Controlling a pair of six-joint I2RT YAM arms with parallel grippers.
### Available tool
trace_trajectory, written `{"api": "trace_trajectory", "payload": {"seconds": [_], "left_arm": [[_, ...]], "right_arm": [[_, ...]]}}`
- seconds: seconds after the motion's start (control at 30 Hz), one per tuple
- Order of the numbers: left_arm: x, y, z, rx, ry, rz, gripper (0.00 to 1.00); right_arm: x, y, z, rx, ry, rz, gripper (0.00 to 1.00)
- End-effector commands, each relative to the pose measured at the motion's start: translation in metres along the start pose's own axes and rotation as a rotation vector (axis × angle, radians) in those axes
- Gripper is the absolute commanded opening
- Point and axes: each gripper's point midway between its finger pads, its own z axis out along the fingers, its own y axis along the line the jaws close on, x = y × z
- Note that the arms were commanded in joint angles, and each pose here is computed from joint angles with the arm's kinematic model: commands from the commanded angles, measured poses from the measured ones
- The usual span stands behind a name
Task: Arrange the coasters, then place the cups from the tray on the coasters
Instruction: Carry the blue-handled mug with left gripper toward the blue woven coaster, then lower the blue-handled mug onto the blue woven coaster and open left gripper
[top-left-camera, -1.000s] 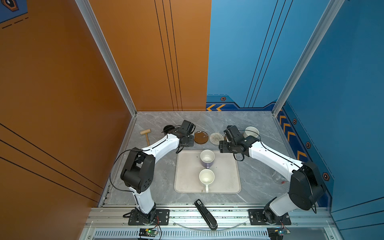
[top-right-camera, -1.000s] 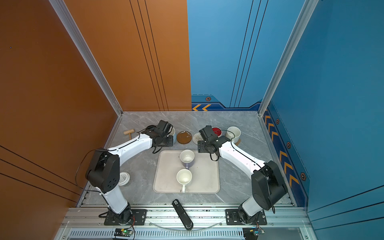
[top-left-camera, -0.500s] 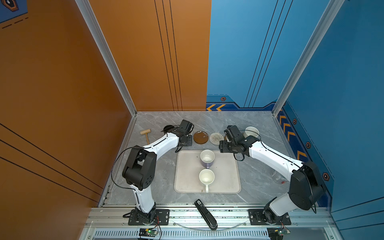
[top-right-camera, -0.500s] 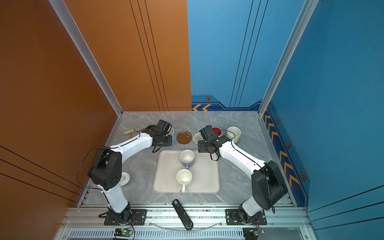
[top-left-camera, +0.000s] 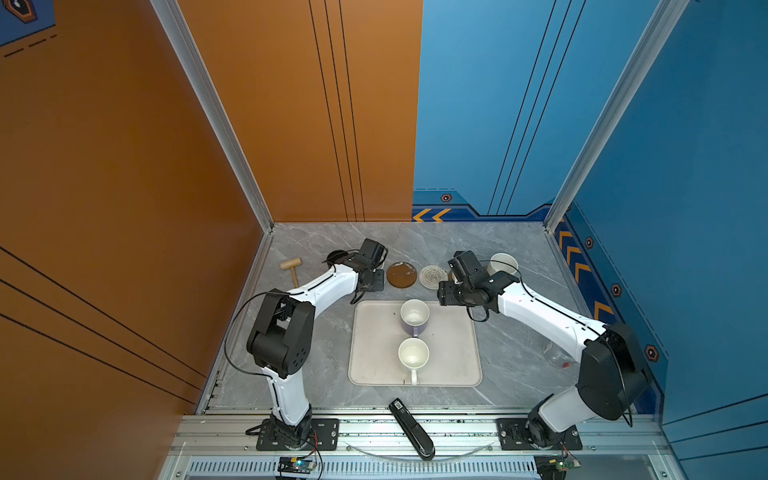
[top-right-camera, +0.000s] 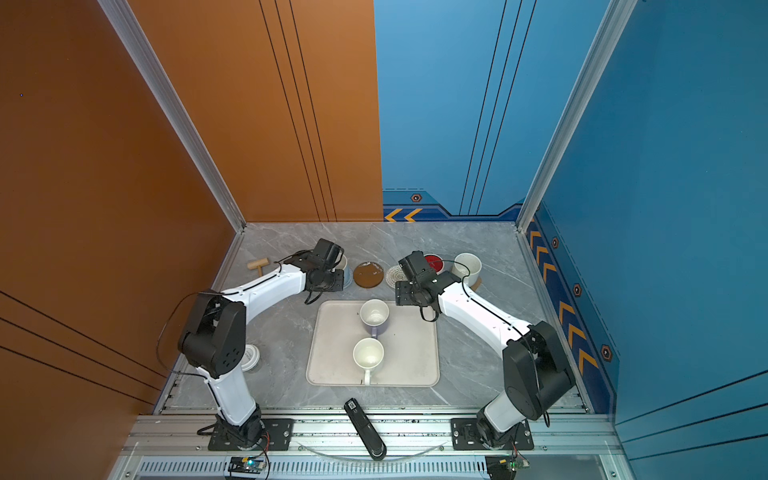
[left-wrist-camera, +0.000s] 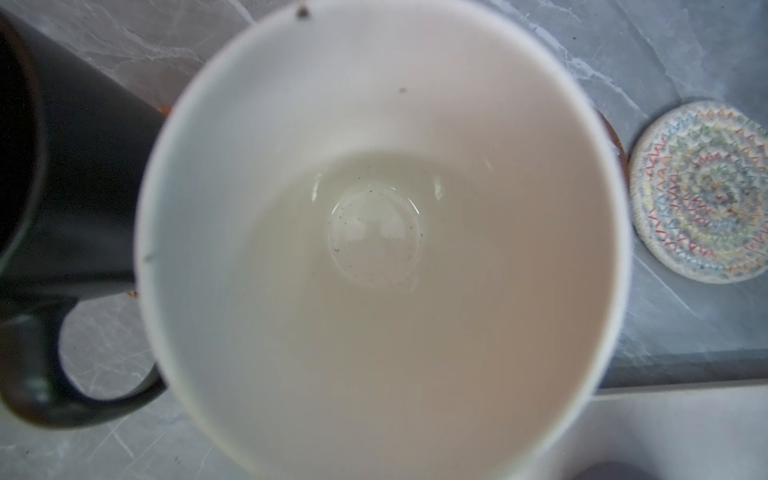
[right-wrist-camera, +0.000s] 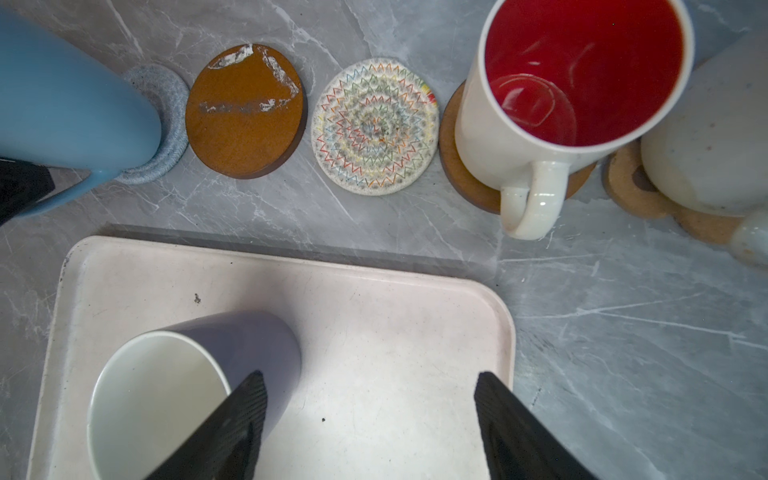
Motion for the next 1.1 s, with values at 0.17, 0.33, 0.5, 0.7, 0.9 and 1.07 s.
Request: {"api": "trace_trajectory", "payload": {"seconds": [0.17,0.33,0.5,0.7,0.9,1.07], "left_arm": [[-0.028,0.003,0.001,-0.017,-0.081,-0.010,0.00],[-0.025,0.006,0.007,-0.035,-0.071,-0.016,0.00],[-0.022,0.009,0.011,-0.044,-0.059,-0.029,0.00],[-0.022,0.009,0.011,-0.039,-0.052,-0.035,0.07],[-0.022,0.008,0.006,-0.031,-0.053,-0.038,0.32],[-0.023,0.008,0.002,-0.031,-0.061,-0.038,0.39]], "right_arm": [[0.007,-0.002,0.005,0.016,0.039,0.011,0.78],[0.007,-0.001,0.006,0.016,0.042,0.010,0.78],[0.007,-0.001,0.007,0.016,0.044,0.011,0.78],[0.007,-0.001,0.007,0.014,0.044,0.012,0.78],[0.007,0.001,0.006,0.008,0.043,0.008,0.78],[0.007,0.001,0.006,0.008,0.044,0.009,0.78]]}}
